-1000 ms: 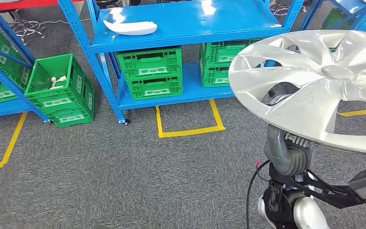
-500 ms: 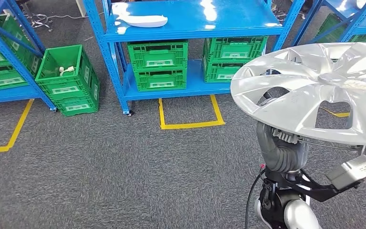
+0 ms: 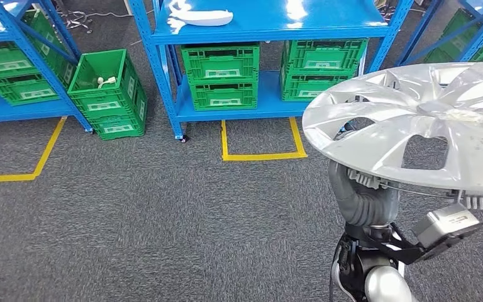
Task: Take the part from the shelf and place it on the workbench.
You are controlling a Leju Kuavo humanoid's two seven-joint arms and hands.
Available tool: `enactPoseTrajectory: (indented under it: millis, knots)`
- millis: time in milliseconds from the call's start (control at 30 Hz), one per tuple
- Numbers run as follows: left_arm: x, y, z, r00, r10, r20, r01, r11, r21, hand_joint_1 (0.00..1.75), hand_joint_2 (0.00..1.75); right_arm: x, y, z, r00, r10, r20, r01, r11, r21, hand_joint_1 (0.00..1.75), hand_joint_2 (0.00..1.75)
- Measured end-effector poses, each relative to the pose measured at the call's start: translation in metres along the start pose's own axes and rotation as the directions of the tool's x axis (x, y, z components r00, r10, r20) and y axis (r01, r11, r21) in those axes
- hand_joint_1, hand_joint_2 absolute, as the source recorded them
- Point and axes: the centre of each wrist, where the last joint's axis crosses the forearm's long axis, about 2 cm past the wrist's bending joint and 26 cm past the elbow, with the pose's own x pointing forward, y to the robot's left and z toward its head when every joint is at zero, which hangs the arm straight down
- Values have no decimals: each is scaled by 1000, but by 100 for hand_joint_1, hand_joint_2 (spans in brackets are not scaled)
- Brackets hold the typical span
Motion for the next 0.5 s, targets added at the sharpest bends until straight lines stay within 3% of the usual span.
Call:
enactPoseTrajectory:
  millis: [500]
  knots:
    - [-1,2,0,1000,-29,6,29,1000,-4,0,175,2,8,-1,1000,7,27,-9,999,44,175,175]
